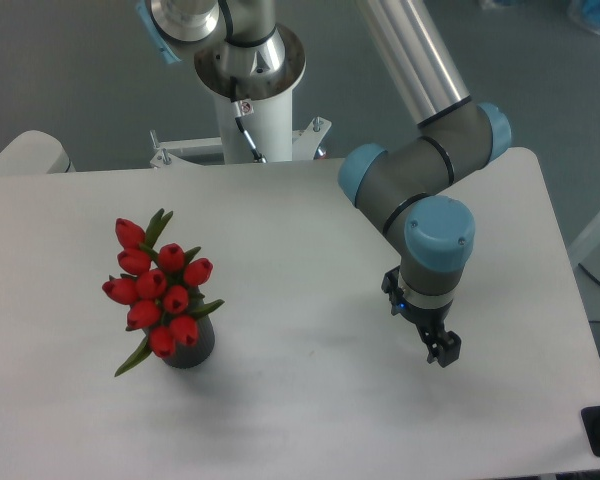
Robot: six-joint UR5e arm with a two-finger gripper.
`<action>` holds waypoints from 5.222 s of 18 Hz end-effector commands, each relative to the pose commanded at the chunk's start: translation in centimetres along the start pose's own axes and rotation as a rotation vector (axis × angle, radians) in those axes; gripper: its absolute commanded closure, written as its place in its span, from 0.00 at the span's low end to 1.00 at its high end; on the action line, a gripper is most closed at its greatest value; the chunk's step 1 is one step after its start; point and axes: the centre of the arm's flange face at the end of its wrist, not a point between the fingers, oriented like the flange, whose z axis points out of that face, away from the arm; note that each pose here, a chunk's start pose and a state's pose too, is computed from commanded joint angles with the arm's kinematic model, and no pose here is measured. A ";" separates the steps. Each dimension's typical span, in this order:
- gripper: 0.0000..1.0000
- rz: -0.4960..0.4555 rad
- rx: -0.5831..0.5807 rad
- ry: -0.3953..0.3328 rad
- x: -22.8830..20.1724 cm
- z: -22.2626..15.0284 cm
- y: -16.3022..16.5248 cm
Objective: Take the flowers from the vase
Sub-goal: 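Raise the open gripper and swing it toward the red tulips, then move the open gripper onto the tulip stems above the vase rim, then close the gripper around the tulip stems, then lift the gripped tulips up and out of the grey vase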
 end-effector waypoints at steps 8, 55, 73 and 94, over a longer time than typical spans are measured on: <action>0.00 -0.004 0.008 0.006 0.9 0.3 -0.2; 0.00 -0.259 1.045 0.270 17.5 -9.8 -16.8; 0.99 -0.328 1.212 0.304 15.6 -9.3 -14.8; 0.99 -0.452 1.426 0.323 12.9 -17.6 -11.0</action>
